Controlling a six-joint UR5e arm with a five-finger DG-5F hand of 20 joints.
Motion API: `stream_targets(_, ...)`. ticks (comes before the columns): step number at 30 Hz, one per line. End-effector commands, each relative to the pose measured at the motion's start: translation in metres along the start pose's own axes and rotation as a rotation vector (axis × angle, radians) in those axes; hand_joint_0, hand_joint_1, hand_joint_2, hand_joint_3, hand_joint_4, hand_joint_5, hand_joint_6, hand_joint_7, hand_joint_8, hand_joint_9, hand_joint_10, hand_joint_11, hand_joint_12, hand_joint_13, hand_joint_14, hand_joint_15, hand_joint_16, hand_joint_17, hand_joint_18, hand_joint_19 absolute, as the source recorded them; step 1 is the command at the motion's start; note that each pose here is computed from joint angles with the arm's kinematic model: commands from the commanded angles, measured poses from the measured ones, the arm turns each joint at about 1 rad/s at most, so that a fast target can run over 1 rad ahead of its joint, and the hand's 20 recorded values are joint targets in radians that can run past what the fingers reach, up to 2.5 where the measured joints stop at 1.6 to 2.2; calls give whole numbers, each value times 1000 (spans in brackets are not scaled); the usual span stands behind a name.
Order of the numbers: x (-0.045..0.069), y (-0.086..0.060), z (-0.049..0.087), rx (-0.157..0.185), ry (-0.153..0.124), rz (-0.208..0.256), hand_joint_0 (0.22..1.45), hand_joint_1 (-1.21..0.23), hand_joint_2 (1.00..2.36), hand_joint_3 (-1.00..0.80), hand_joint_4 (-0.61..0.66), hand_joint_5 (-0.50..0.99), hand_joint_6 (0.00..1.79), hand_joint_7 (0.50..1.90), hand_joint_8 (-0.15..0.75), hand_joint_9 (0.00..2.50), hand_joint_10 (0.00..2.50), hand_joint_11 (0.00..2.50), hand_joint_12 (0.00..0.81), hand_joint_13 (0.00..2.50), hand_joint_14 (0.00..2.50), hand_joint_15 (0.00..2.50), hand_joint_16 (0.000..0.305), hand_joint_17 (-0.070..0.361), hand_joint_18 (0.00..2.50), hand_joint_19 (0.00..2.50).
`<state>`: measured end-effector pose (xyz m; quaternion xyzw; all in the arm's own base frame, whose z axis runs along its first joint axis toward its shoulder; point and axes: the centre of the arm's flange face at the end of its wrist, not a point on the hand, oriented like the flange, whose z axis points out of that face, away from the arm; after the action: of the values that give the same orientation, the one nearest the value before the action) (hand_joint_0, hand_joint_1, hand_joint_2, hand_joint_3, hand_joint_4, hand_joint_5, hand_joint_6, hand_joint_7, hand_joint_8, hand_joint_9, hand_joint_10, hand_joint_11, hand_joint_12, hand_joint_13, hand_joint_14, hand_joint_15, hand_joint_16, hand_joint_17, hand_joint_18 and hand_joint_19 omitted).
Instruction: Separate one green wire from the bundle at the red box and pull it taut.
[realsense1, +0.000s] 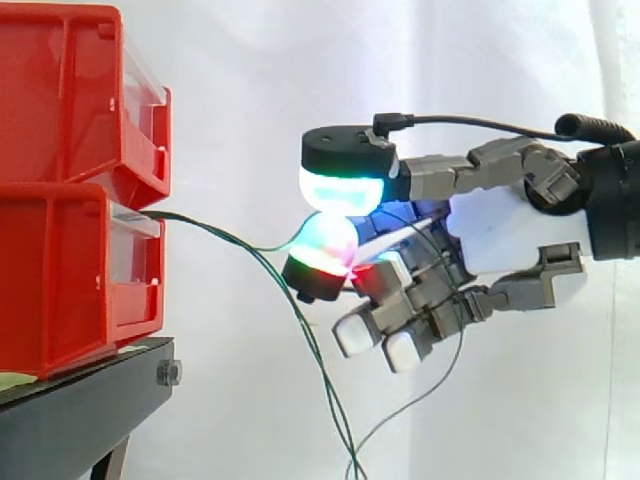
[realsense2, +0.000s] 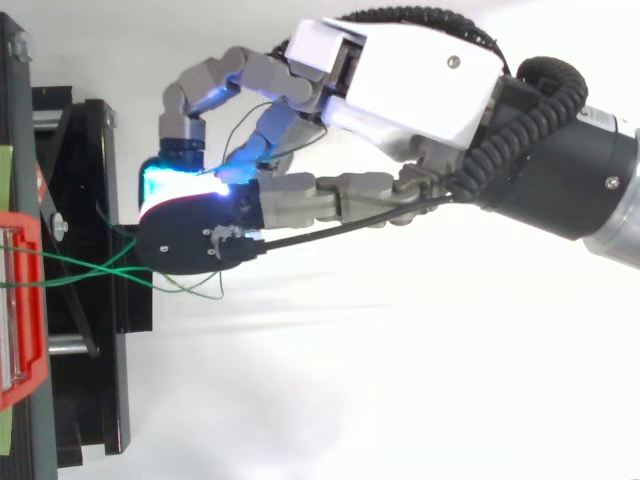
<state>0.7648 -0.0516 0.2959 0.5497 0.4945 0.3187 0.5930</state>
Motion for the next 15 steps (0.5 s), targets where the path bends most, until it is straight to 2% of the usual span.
stream_targets(1, -1, 3, 5, -39, -13, -66, 590, -657, 1017, -231, 84, -178, 897, 1081, 273, 1210, 21, 1169, 360, 1038, 20, 565, 51, 114, 930, 625)
stream_targets(4, -1, 4, 5, -41, -14, -62, 594, -683, 1016, -196, 92, -176, 905, 1063, 286, 1216, 18, 1176, 374, 1047, 21, 555, 53, 120, 958, 614)
stream_targets(7, -2, 4, 5, -41, -14, -59, 577, -655, 1015, -277, 102, -180, 905, 1044, 270, 1204, 21, 1187, 360, 1033, 21, 578, 51, 114, 930, 641)
stream_targets(8, 0, 5, 5, -41, -12, -59, 544, -576, 1006, -418, 105, -179, 906, 1027, 279, 1213, 19, 1156, 365, 1041, 22, 568, 52, 117, 940, 632)
stream_targets(9, -2, 3, 5, -38, -13, -61, 541, -513, 1003, -457, 103, -176, 902, 1027, 279, 1224, 19, 1154, 368, 1043, 22, 570, 52, 117, 942, 633)
stream_targets(12, -2, 3, 5, -38, -15, -61, 588, -390, 1008, -402, 88, -165, 887, 1076, 273, 1253, 20, 1145, 361, 1046, 20, 569, 50, 112, 927, 652)
stream_targets(15, -1, 4, 4, -38, -13, -61, 598, -408, 1012, -341, 80, -163, 884, 1067, 272, 1259, 20, 1162, 364, 1061, 22, 576, 50, 112, 938, 652)
